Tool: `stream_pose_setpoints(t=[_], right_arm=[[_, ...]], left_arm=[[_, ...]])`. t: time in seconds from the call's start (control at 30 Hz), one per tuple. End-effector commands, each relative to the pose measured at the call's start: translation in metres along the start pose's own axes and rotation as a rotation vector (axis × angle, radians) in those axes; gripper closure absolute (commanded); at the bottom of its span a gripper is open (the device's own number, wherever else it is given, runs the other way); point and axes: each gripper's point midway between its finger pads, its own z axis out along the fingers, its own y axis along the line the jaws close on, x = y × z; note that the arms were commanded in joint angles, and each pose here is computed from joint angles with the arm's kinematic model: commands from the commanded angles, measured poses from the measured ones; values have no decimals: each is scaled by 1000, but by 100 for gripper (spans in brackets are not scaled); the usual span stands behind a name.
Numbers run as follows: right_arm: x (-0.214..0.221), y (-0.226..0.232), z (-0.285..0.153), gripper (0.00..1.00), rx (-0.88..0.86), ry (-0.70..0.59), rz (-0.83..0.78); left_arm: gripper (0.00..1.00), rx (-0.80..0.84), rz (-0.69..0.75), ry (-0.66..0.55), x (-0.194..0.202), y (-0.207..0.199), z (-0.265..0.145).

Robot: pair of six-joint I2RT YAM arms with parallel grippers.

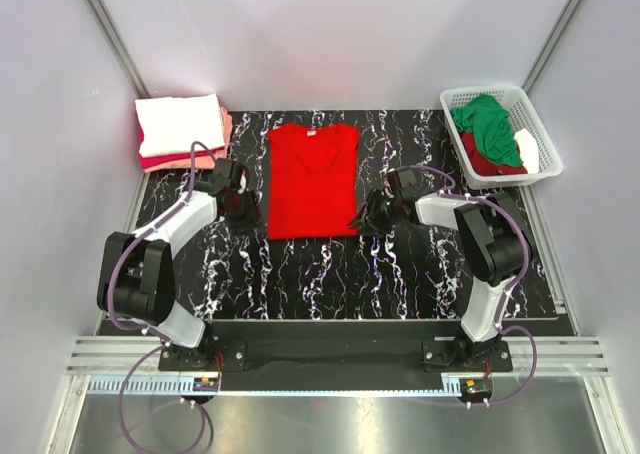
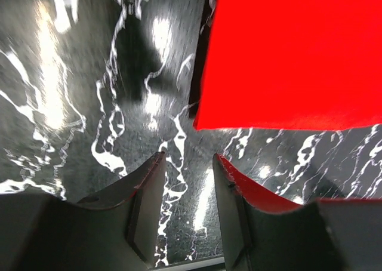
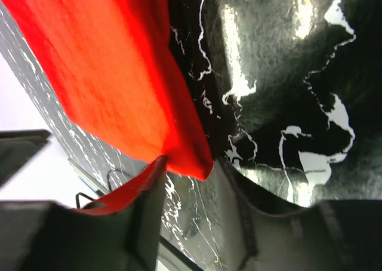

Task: Fold and stack the t-shirts
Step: Fold the tshirt

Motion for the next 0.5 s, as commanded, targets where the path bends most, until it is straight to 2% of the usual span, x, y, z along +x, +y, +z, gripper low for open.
stream_pose_setpoints(t=[0.0, 0.1, 0.13, 0.23, 0.47], right_arm=[[2, -10, 10, 56, 16, 4, 30], [1, -8, 14, 67, -1, 3, 36], [4, -8, 14, 79, -3, 10, 40], [6, -9, 13, 98, -4, 16, 52], [11, -7, 6, 100, -15, 19, 52]], left_arm=[[58, 86, -24, -28, 6, -9, 2], [57, 112, -37, -14, 21, -5, 11], [57, 131, -37, -24, 21, -7, 14], [53, 146, -48, -22, 30, -4, 20], [49, 222, -68, -92, 26, -13, 18]])
